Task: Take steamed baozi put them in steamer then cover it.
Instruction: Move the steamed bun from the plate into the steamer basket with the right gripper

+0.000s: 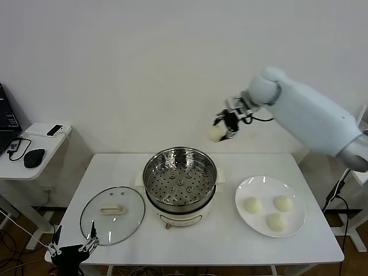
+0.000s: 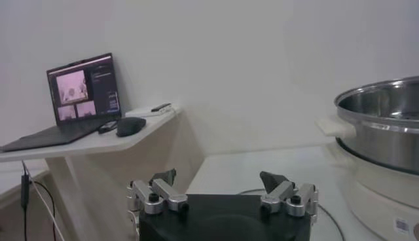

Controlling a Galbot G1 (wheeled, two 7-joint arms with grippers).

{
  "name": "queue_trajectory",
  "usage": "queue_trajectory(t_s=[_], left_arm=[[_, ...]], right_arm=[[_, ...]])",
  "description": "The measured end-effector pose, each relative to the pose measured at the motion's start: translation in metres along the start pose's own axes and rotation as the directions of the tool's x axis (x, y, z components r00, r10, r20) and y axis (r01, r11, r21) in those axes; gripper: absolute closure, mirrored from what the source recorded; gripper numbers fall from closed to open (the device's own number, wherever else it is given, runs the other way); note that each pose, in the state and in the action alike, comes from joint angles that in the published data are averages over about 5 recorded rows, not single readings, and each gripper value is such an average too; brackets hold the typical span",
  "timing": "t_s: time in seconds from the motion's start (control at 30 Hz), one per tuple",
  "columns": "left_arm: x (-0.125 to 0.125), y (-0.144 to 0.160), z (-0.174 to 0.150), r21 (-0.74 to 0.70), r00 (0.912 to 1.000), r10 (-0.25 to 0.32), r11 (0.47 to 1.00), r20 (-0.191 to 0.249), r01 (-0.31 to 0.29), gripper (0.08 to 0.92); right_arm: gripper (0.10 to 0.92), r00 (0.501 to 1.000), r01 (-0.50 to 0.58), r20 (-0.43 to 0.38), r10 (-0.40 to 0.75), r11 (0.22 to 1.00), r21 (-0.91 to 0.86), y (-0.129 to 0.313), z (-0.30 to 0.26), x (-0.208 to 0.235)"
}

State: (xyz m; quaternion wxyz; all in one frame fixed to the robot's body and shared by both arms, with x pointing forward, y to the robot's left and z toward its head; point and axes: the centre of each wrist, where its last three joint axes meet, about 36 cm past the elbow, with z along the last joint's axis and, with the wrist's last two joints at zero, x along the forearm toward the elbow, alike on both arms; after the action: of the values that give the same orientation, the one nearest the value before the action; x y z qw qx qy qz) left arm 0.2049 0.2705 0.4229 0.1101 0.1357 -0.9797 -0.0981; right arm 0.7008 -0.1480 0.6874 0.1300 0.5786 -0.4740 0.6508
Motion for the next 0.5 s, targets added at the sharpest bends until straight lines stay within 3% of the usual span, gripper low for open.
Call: queue_trajectory(t_s=[0.5], left_arm=[[0.001,0.007,-0.001,-0.003,0.9996,-0.028,1.000,-0.002,0.028,0.177]], right_arm=[[0.408,0.998,0.051,0.021,-0.062,0.934,0.354,-0.003,-0.041,-0.090]])
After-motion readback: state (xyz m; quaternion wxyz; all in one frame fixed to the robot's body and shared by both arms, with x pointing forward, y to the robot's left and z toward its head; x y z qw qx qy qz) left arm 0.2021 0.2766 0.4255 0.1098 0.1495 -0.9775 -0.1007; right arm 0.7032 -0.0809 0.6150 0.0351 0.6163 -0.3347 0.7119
